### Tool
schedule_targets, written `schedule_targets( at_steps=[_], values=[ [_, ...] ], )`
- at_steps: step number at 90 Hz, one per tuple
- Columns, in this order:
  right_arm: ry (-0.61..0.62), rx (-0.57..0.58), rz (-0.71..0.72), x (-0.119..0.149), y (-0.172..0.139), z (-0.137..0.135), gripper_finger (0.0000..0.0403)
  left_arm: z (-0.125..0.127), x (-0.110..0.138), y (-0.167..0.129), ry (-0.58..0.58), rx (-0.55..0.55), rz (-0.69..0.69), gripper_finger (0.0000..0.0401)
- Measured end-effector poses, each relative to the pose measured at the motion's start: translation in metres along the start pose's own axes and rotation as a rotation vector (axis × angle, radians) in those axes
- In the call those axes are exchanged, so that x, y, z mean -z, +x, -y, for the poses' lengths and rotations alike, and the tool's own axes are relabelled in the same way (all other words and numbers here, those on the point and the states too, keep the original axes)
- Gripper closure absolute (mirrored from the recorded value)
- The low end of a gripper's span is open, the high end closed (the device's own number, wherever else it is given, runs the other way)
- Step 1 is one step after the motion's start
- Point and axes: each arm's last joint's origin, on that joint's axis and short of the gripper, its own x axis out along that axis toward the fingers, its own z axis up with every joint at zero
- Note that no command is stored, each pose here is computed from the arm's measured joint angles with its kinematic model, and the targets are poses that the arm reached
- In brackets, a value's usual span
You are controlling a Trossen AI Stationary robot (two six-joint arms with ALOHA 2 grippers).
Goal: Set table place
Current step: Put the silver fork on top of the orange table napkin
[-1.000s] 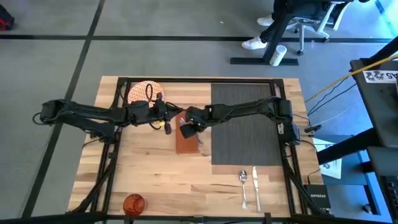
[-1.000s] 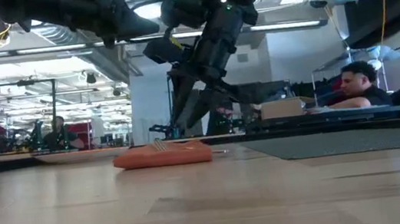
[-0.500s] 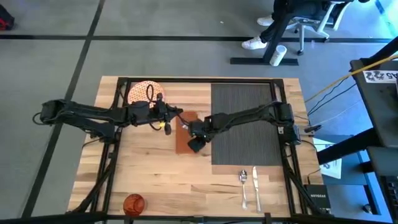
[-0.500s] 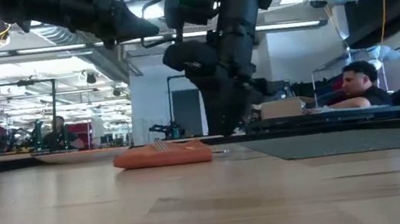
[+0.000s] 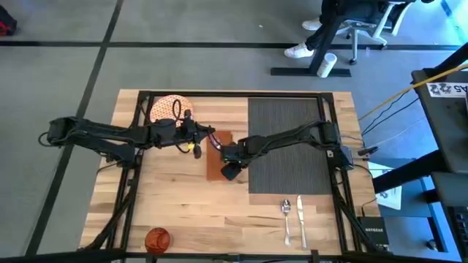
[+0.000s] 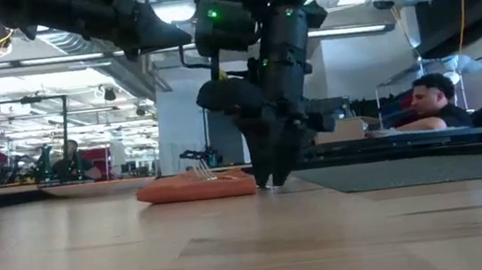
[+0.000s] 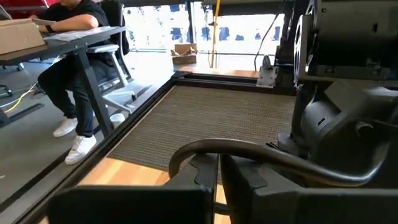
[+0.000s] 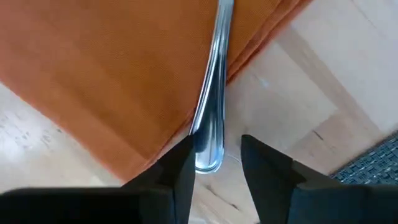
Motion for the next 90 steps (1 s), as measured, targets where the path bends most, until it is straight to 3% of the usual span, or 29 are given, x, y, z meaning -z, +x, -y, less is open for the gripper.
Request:
schedule_targets(
  at_steps=[32, 61, 90],
  values=[
    [0.011, -0.071, 0.005, -0.0026, 0.0025, -0.0044, 0.0288, -0.0061, 0.0040, 0.0014, -0.003, -0.024, -0.039, 0.0401],
    [0.023, -0.055, 0.019, -0.0029, 0.0027, -0.0039, 0.0290, -0.0069, 0.0043, 0.0015, -0.006, -0.028, -0.043, 0.0401],
    [0.010, -0.011, 0.046, -0.0030, 0.0025, -0.0021, 0.0396, -0.0069, 0.0045, 0.0015, -0.005, -0.028, -0.044, 0.0401]
  ],
)
